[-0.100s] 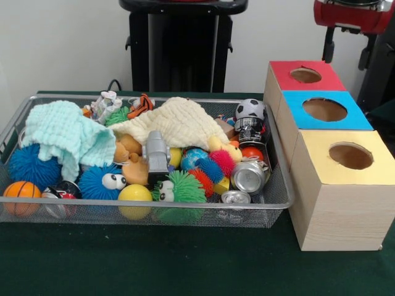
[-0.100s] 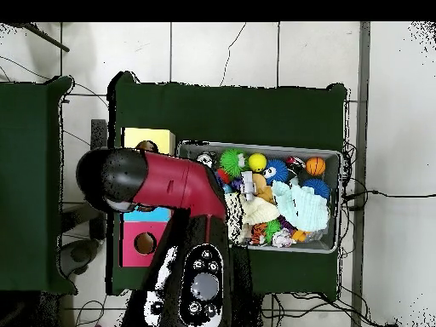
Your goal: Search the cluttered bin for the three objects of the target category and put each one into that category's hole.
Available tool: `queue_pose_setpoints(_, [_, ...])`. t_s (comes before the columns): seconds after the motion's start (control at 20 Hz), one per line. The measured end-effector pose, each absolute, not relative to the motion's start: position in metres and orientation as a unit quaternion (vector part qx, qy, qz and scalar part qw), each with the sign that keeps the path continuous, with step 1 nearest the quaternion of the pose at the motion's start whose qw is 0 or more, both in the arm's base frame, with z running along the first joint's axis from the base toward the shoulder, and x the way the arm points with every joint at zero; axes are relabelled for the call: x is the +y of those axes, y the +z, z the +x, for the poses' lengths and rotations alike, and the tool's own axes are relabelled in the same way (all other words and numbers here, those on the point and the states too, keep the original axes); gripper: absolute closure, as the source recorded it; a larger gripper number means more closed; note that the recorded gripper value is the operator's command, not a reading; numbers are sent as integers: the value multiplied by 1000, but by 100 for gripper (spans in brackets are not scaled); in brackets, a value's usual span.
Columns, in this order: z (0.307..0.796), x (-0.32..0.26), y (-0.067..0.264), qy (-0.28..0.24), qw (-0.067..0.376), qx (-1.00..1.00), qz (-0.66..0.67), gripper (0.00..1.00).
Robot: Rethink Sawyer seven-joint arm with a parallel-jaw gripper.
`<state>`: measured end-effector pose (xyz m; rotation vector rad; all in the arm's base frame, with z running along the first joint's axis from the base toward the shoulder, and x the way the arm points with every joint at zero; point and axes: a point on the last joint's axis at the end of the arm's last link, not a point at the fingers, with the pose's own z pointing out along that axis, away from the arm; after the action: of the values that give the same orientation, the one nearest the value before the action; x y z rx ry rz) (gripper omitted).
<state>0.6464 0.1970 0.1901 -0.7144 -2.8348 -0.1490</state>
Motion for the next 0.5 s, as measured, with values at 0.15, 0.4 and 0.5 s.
queue_pose_setpoints(0.15, [652,198,197,-52,104,-963,-241,0])
queue_pose_setpoints(0.4, [660,191,207,-51,101,-964,-240,0])
queue_pose_setpoints(0.5, [664,185,210,-48,99,-965,-239,0])
